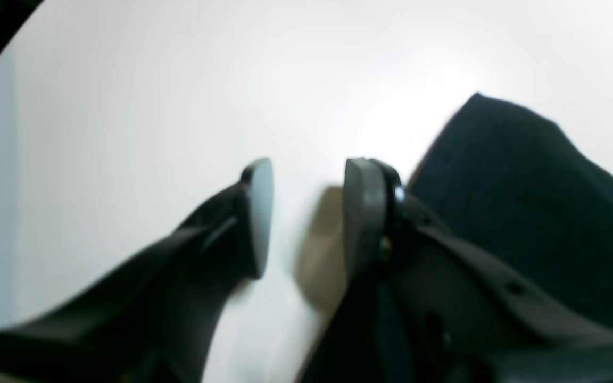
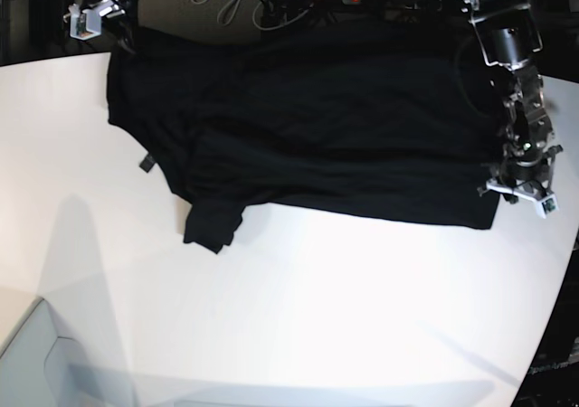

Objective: Layout the t-shirt on the table in an organized manner, then fold the t-shirt properly
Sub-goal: 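Release the shirt and move both grippers to new edge points, then grasp the shirt edges and pull the right gripper away from the left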

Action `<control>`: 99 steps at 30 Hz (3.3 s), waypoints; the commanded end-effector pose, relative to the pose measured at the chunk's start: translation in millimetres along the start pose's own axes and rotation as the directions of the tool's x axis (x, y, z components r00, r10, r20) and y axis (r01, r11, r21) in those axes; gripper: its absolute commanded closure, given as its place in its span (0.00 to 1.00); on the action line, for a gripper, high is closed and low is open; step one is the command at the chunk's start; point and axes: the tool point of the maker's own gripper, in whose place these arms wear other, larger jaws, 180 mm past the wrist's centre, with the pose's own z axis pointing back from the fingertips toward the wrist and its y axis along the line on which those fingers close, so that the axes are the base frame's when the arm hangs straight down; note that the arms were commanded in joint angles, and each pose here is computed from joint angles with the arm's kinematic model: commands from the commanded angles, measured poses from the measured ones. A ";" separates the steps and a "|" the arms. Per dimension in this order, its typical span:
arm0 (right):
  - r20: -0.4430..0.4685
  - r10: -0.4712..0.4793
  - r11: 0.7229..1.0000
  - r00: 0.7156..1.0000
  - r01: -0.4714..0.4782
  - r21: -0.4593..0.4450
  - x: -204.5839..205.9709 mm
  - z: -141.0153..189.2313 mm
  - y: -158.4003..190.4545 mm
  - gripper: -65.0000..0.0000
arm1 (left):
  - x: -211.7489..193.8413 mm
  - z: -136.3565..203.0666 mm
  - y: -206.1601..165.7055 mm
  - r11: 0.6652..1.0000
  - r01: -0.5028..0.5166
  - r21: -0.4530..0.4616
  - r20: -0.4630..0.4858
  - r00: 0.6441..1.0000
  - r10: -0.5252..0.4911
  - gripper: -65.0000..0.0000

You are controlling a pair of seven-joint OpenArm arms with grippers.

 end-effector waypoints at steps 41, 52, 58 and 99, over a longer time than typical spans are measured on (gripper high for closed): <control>0.058 -0.018 0.996 0.998 0.012 0.089 117.8 -189.2 22.7 0.48 | -47.3 22.9 -64.2 0.993 -0.077 -0.093 -0.131 0.989 0.065 0.66; 0.000 -0.006 0.999 1.000 0.006 0.039 112.5 -206.6 -15.3 0.48 | -44.7 -15.9 -40.7 0.996 -0.081 -0.033 -0.166 0.983 0.075 0.66; 0.010 0.002 1.000 1.000 -0.002 0.024 126.9 -217.2 -27.5 0.48 | -36.0 -24.2 -33.2 0.996 -0.083 -0.016 -0.071 0.994 0.081 0.66; 0.144 0.064 0.998 0.988 -0.060 -0.027 159.5 -177.0 20.0 0.47 | -13.1 39.7 -58.1 0.993 -0.058 -0.102 -0.042 0.998 0.054 0.66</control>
